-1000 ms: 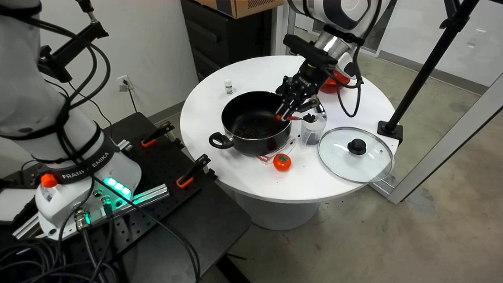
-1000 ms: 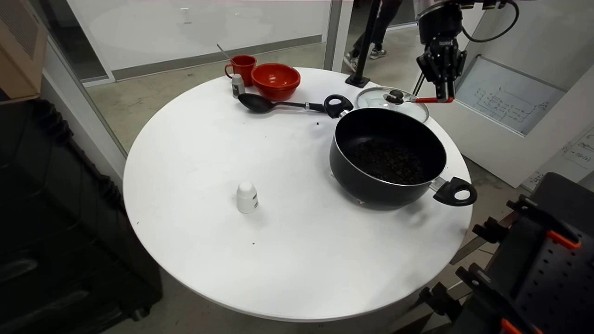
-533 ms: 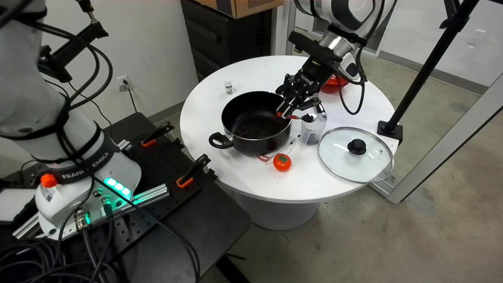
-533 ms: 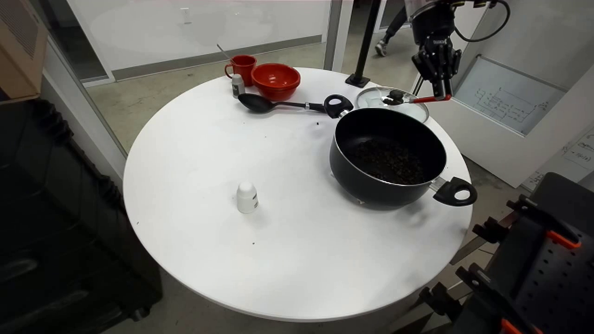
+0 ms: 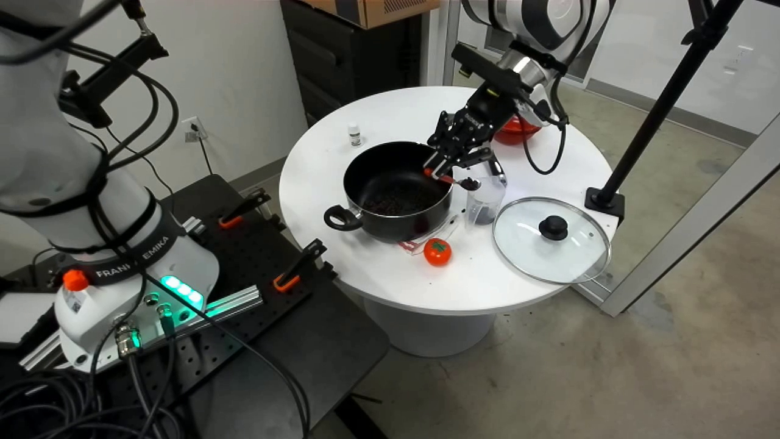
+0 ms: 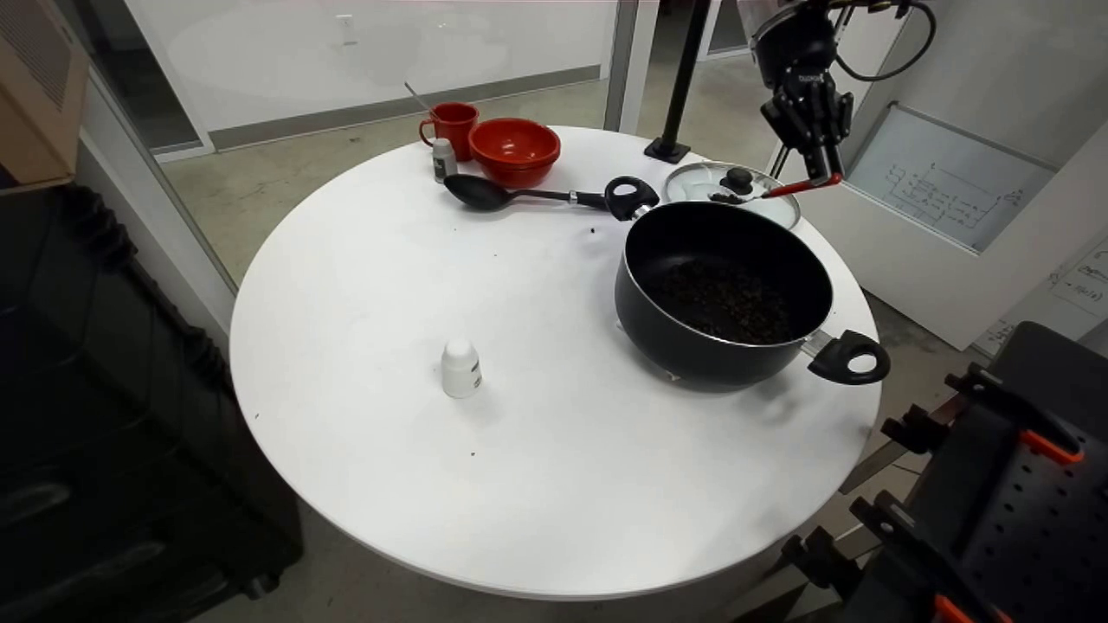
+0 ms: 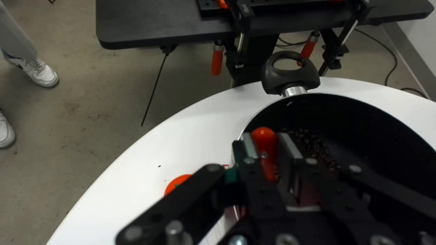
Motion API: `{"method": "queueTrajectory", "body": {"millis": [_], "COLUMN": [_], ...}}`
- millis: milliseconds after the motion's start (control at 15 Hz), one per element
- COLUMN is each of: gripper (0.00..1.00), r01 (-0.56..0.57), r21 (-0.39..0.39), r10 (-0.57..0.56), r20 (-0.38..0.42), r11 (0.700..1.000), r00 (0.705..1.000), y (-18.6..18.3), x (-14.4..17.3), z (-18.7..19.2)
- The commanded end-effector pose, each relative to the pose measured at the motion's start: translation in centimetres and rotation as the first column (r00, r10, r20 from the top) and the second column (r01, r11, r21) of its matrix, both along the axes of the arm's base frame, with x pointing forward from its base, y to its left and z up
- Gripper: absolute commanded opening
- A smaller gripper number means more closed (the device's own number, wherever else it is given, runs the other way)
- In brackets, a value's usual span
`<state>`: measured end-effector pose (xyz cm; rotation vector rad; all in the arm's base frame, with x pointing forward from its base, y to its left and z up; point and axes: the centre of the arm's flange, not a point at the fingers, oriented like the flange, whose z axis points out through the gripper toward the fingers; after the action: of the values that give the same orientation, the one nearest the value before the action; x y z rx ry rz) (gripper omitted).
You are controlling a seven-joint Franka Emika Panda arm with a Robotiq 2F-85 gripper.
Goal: Pick up the spoon from the table, scoop some of the contents from the black pot and put them in the colourless cup.
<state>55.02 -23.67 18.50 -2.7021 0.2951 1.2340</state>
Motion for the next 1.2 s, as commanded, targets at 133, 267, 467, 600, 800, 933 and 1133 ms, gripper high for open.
{"method": "queueTrajectory", "body": {"millis": [133,267,467,600,800,933,1133], "gripper": [0.05,0.05,0.05,0.05,0.05,0.05,0.05], "r01": [0.023,0.033,0.053,0.070,0.094,0.107,0.116], "r21": [0.041,0.050,0.064,0.072,0.085,0.095,0.115], "r10": [-0.019,-0.028,-0.044,-0.060,-0.082,-0.093,-0.097], "r20": [-0.092,-0.112,-0.129,-0.134,-0.137,-0.141,-0.157], "r11": [0.999,0.998,0.997,0.995,0.992,0.990,0.987], "r00": [0.996,0.993,0.991,0.989,0.987,0.986,0.983], "y": [-0.7,-1.0,-1.8,-2.6,-3.5,-4.0,-4.2], "x": [2.3,2.5,2.5,2.3,2.3,2.4,2.5], "z": [-0.4,-0.6,-0.6,-0.4,0.1,0.4,0.7]}}
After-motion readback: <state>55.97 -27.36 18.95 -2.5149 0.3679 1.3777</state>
